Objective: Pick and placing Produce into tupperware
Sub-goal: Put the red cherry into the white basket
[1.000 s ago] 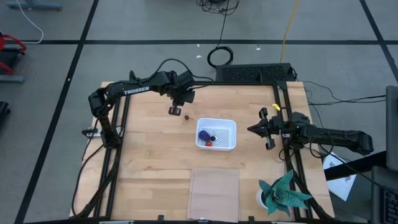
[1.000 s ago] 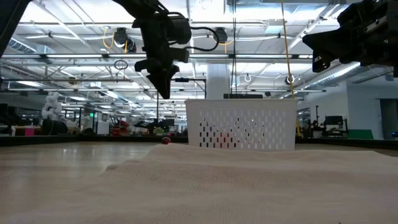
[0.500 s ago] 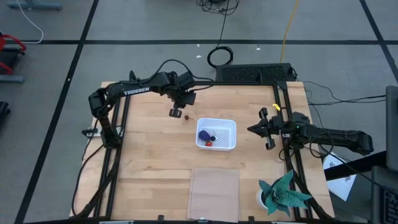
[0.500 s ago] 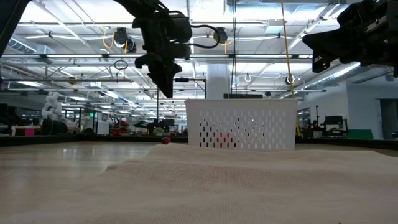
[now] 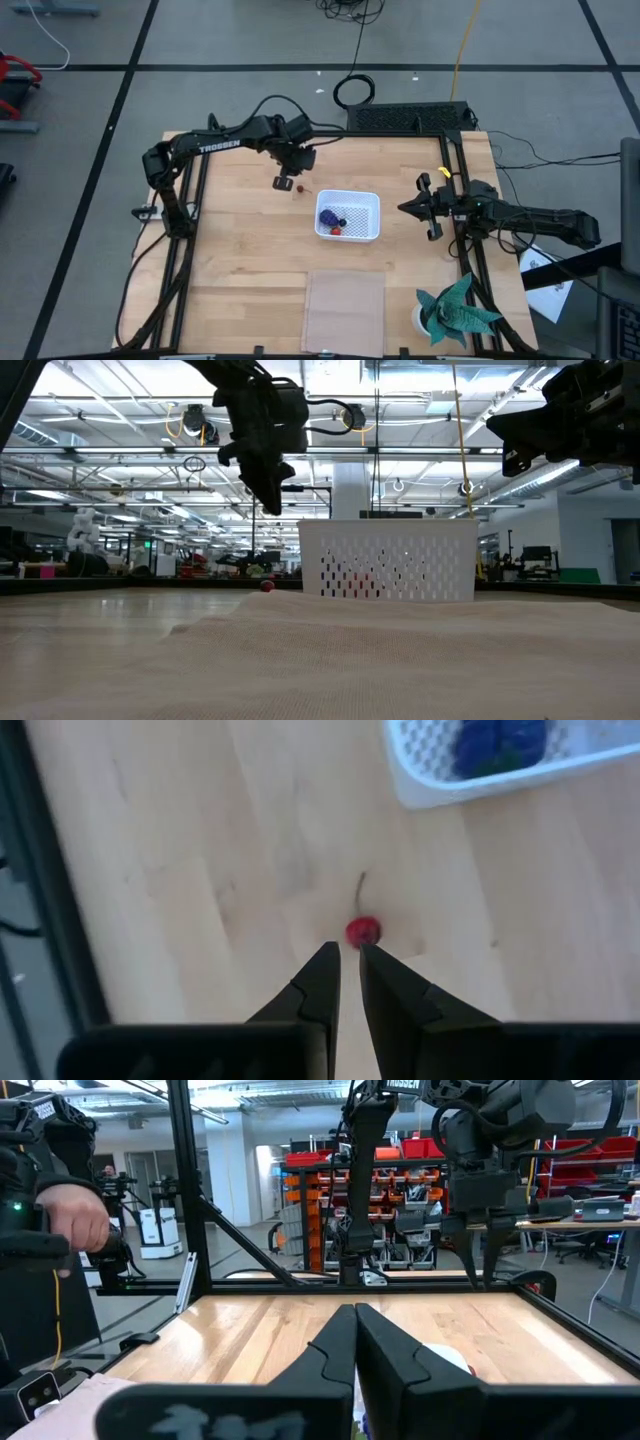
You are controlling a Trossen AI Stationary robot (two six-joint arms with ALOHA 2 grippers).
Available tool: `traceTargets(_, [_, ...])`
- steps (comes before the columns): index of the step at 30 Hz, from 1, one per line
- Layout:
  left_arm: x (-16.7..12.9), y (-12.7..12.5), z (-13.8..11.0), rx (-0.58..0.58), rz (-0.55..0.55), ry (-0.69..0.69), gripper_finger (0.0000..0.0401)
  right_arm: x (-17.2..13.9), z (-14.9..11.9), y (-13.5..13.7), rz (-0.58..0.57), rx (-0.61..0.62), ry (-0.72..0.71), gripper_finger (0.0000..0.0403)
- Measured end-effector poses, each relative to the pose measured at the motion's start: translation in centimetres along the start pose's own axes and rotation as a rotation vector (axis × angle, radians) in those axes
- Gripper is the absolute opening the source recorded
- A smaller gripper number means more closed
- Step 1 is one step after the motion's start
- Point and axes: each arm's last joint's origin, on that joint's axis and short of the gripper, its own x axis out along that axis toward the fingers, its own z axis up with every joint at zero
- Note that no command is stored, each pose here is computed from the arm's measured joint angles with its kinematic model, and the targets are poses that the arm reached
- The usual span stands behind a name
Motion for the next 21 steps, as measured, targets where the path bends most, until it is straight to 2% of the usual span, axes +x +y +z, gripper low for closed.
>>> traceTargets(6, [0.00, -0.06, 0.02, 0.015, -0.022, -0.016, 0.0048, 0.00, 0.00, 0.00, 0.000, 0.000, 0.000, 0.0000])
traceTargets(9, [0.00, -0.13, -0.05, 0.018, -0.029, -0.009, 0.0063, 0.00, 0.00, 0.00, 0.000, 0.002, 0.000, 0.0000])
traceTargets(12, [-0.01, -0.20, -0.06, 0.011, -0.046, -0.016, 0.0102, 0.00, 0.00, 0.00, 0.000, 0.008, 0.000, 0.0000])
traceTargets(16, [-0.01, -0.31, -0.02, -0.004, -0.075, -0.034, 0.0174, 0.00, 0.00, 0.00, 0.000, 0.008, 0.000, 0.0000])
traceTargets(21, [0.74, -0.76, -0.23, -0.025, -0.047, 0.009, 0.0258, 0.00, -0.01, 0.00, 0.000, 0.008, 0.001, 0.0000])
